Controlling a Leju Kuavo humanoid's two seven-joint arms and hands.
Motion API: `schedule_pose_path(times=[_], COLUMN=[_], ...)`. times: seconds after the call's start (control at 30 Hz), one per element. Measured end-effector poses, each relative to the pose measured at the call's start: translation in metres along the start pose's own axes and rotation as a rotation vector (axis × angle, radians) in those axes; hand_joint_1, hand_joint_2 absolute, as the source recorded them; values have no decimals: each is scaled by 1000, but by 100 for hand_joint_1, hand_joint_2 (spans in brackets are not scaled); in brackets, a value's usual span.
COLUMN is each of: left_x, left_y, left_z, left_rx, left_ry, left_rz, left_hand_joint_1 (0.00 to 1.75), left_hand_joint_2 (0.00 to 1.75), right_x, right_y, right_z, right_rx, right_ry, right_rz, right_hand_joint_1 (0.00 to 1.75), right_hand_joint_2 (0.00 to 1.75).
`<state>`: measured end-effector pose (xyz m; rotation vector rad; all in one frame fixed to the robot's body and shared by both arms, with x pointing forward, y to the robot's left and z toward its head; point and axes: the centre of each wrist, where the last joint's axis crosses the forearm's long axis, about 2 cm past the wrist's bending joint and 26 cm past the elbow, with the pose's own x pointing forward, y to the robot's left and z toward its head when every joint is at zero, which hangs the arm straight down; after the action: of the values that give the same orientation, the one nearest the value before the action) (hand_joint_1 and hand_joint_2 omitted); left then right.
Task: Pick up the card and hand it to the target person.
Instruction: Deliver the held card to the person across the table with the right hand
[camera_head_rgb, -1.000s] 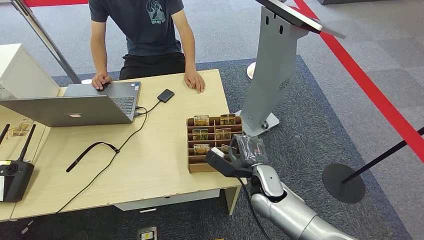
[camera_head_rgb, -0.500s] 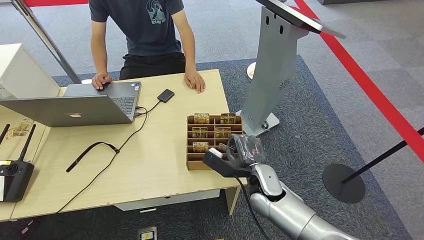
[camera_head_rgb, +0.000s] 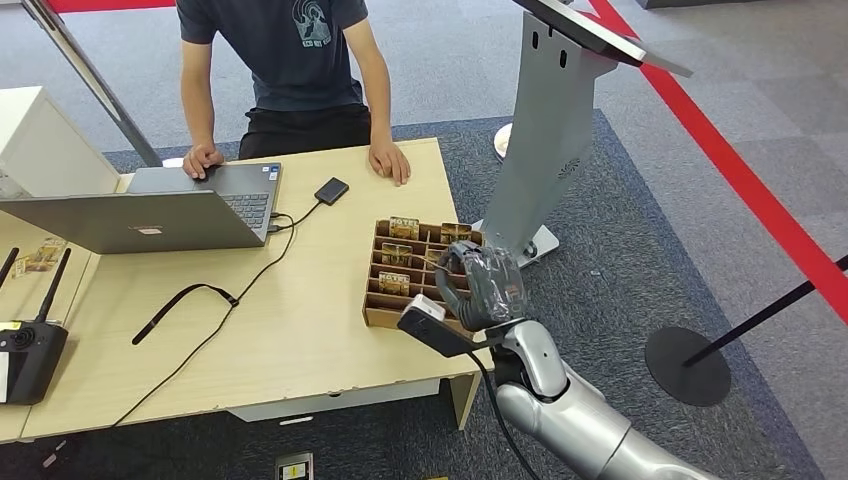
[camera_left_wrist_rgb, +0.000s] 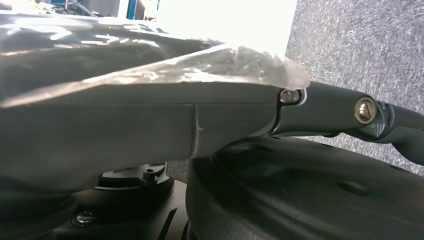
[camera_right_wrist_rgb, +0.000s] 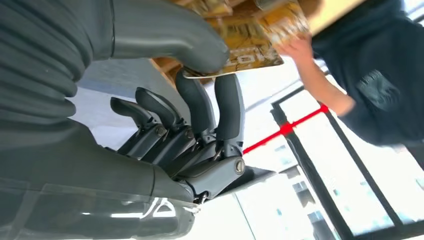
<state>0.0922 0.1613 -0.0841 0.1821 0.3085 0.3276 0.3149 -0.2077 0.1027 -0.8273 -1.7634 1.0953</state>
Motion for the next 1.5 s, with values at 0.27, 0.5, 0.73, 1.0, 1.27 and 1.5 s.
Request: schedule_pose_path(times=[0.27,0.5,0.73,1.0,1.27,1.5], left_x=[0,-1,-1,0,2,3], left_y=[0,1,1,-2,-6,-10], left_z=[0,-1,-1,1,5,8], left_rx=[-7,-12,-14,0,17,27], left_ry=[-7,-13,-20,-8,6,5], left_rz=[4,3,-7,-19,-37,-65], left_hand_joint_1=[0,0,0,0,0,0], left_hand_joint_2=[175,175,175,175,175,175], right_x=[28,47,75,100,112,114], right_y=[-29,-49,-62,-66,-66,-66], right_z=[-16,-22,-36,-57,-74,-87], right_rx=[-160,-248,-278,-220,-169,-129], right_ry=[-127,-205,-299,-361,-384,-362], right_rz=[-83,-130,-163,-195,-181,-140], right_hand_joint_1=[175,175,175,175,175,175], right_hand_joint_2=[175,175,175,175,175,175])
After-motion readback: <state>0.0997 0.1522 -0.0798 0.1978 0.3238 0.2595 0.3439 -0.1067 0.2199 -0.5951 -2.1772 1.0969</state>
